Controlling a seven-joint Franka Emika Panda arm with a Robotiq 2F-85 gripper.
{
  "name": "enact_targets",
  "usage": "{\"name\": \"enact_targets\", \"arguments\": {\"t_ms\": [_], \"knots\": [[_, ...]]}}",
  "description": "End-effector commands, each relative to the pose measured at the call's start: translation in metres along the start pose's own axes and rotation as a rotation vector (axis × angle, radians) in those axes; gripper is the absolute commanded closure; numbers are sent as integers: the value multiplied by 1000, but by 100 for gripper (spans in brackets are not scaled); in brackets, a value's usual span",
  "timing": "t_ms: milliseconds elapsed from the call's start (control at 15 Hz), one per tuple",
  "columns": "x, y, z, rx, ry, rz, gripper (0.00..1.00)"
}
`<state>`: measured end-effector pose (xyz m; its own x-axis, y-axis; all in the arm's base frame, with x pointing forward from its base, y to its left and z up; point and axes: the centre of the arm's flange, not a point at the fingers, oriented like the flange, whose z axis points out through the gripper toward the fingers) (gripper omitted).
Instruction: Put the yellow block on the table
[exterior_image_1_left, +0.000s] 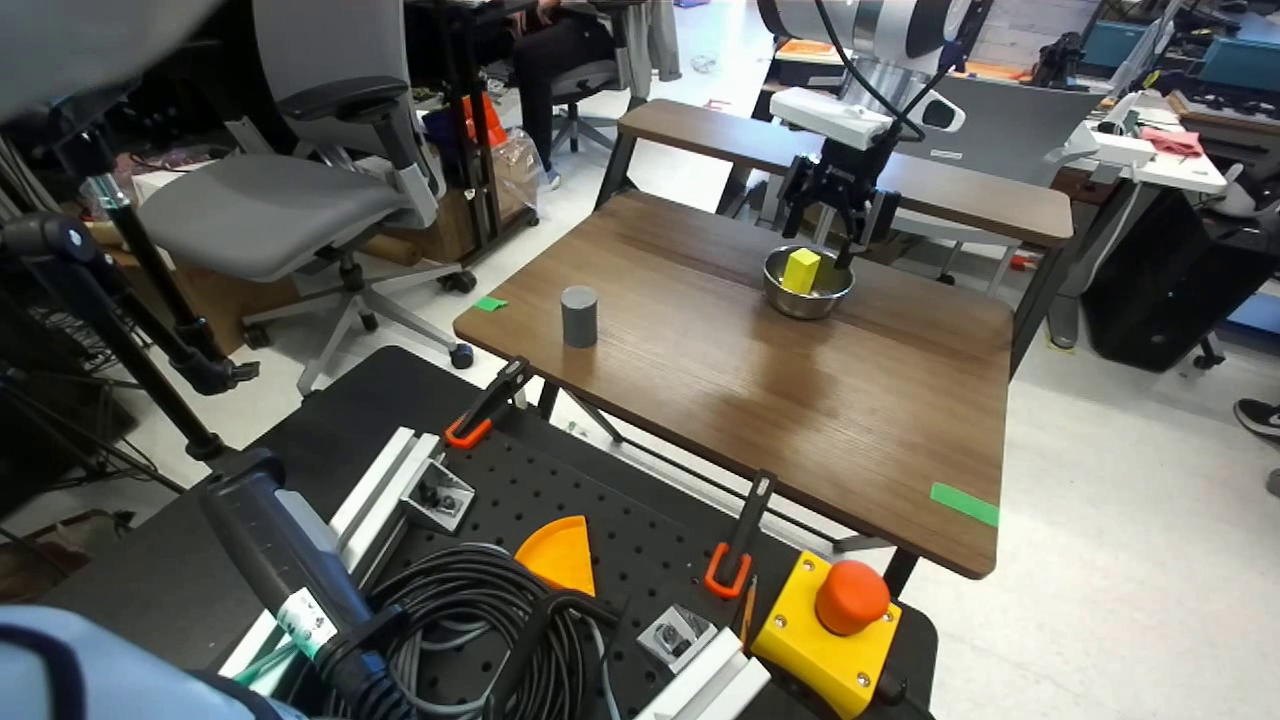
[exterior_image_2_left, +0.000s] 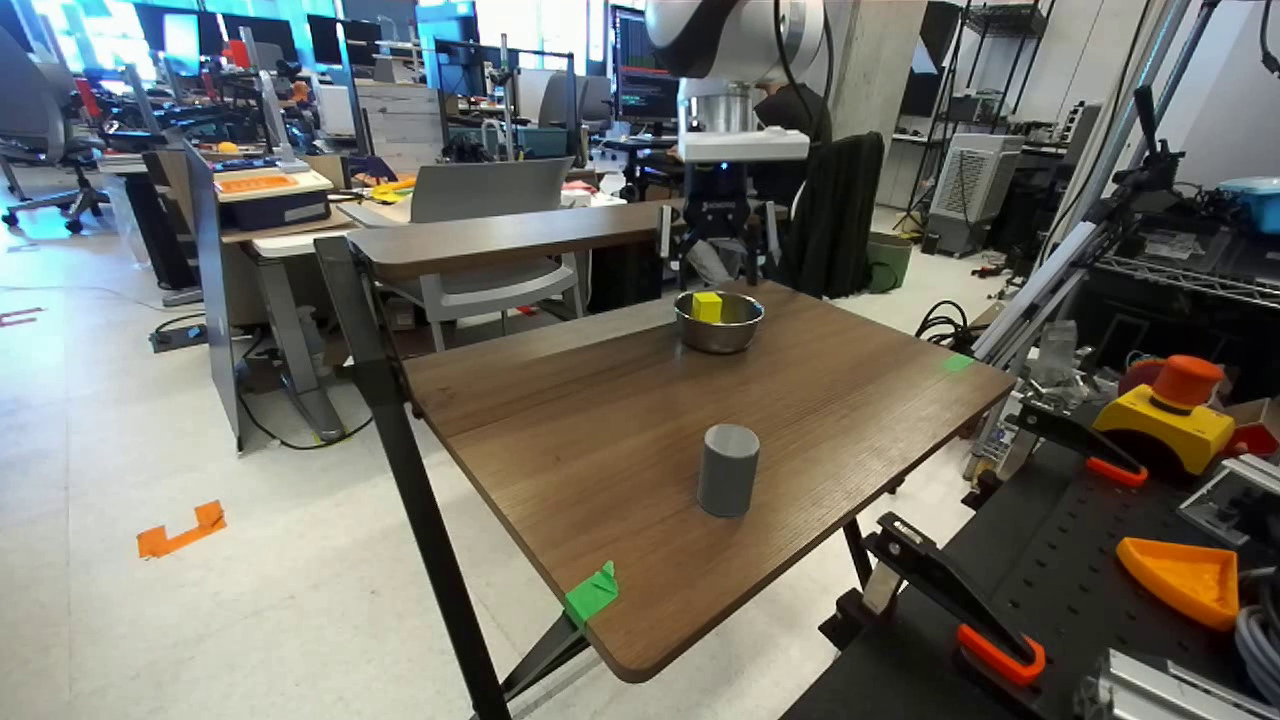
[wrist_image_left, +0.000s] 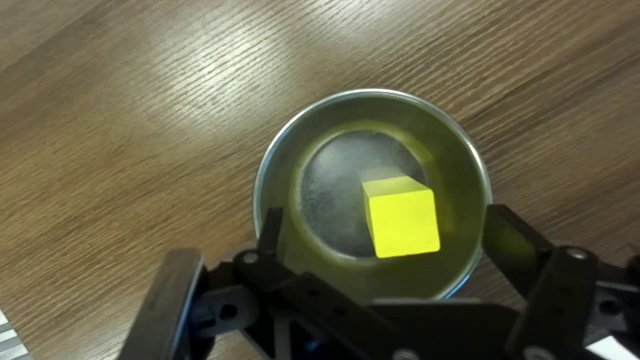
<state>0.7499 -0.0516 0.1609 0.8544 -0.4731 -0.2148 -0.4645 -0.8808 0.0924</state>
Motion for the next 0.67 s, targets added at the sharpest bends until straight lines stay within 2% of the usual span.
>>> {"name": "enact_targets", "arguments": {"t_ms": [0, 67, 200, 600], "knots": [[20, -10, -2, -24, -12, 13, 1], [20, -10, 0, -27, -19, 14, 22], [22, -11, 2, -31, -26, 16, 26], [27, -8, 9, -45, -42, 28, 73]]}}
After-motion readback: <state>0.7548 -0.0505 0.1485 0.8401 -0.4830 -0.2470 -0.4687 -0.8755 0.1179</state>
